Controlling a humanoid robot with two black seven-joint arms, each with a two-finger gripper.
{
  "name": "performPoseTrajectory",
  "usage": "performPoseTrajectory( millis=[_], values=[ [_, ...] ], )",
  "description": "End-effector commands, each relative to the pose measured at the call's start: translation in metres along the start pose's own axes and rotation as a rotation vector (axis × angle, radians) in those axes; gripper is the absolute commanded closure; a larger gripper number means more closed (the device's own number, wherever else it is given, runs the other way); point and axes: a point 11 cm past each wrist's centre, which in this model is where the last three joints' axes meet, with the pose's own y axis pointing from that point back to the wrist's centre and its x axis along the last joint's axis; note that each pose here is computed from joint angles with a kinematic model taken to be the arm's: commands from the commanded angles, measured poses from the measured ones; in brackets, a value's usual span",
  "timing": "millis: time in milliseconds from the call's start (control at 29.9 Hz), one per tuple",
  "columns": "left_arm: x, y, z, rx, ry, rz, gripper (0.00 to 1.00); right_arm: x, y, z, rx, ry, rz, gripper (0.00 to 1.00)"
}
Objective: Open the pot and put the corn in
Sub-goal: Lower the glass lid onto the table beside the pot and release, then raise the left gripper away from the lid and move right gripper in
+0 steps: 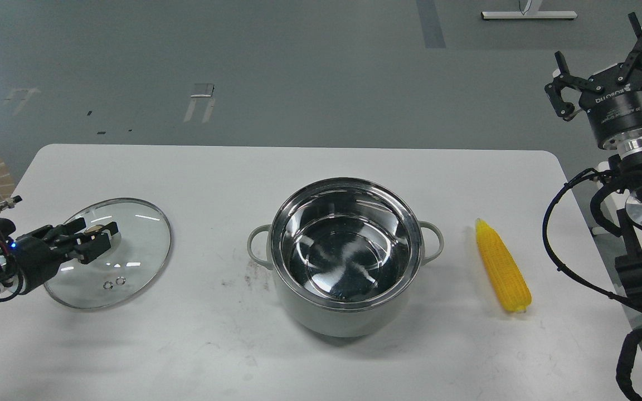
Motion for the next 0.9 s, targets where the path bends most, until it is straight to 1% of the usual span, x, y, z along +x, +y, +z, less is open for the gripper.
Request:
performPoseTrajectory(
  millis=[0, 100, 134, 234, 267, 301, 334, 368, 435, 501, 535, 568, 635, 702, 735, 769, 836, 869],
  values=[
    [0.005, -0.001, 0.0, 0.004, 0.029, 0.022, 0.14, 0.005, 0.007, 0.003, -0.008, 0.001, 0.01, 0.0],
    [0.025, -0.004, 0.0, 0.005, 0.046, 0.08, 0.13, 0.004, 0.012, 0.0, -0.006, 0.014, -0.001, 0.0],
    [0.048, -0.01, 0.002, -0.002, 0.072, 0.145, 0.13, 0.002, 0.013, -0.004, -0.004, 0.027, -0.011, 0.0],
    [0.087, -0.018, 0.01, -0.026, 0.127, 0.247, 0.12, -0.006, 0.011, -0.018, -0.004, 0.071, -0.046, 0.0],
    [0.115, -0.022, 0.015, -0.044, 0.172, 0.319, 0.12, -0.009, 0.012, -0.03, -0.006, 0.115, -0.065, 0.0],
    [0.144, -0.025, 0.021, -0.068, 0.224, 0.391, 0.12, -0.011, 0.014, -0.035, -0.028, 0.164, -0.079, 0.0],
    [0.157, -0.026, 0.024, -0.08, 0.257, 0.419, 0.12, -0.011, 0.016, -0.037, -0.042, 0.193, -0.082, 0.0],
    [0.18, -0.027, 0.028, -0.107, 0.327, 0.473, 0.12, -0.01, 0.017, -0.044, -0.071, 0.252, -0.091, 0.0],
    [0.206, -0.028, 0.035, -0.149, 0.423, 0.521, 0.12, -0.009, 0.019, -0.051, -0.102, 0.314, -0.096, 0.0],
    [0.246, -0.031, 0.053, -0.278, 0.652, 0.577, 0.12, -0.009, 0.022, -0.07, -0.147, 0.418, -0.11, 0.0],
    [0.253, -0.033, 0.058, -0.32, 0.727, 0.588, 0.12, -0.009, 0.023, -0.076, -0.16, 0.449, -0.111, 0.0],
    [0.266, -0.035, 0.064, -0.397, 0.879, 0.609, 0.12, -0.008, 0.025, -0.091, -0.188, 0.518, -0.109, 0.0],
    [0.273, -0.036, 0.065, -0.474, 1.04, 0.626, 0.11, -0.013, 0.022, -0.104, -0.216, 0.589, -0.123, 0.0],
    [0.279, -0.034, 0.059, -0.613, 1.295, 0.645, 0.07, -0.037, 0.006, -0.113, -0.293, 0.741, -0.195, 0.0],
    [0.281, -0.033, 0.059, -0.655, 1.343, 0.643, 0.06, -0.043, 0.003, -0.112, -0.32, 0.784, -0.216, 0.0],
    [0.282, -0.035, 0.065, -0.737, 1.42, 0.627, 0.05, -0.054, -0.002, -0.107, -0.378, 0.873, -0.261, 0.0],
    [0.283, -0.04, 0.077, -0.825, 1.487, 0.605, 0.04, -0.063, -0.003, -0.098, -0.443, 0.965, -0.307, 0.0],
    [0.284, -0.045, 0.087, -0.886, 1.536, 0.595, 0.04, -0.067, -0.001, -0.089, -0.51, 1.065, -0.346, 0.0]
  ],
)
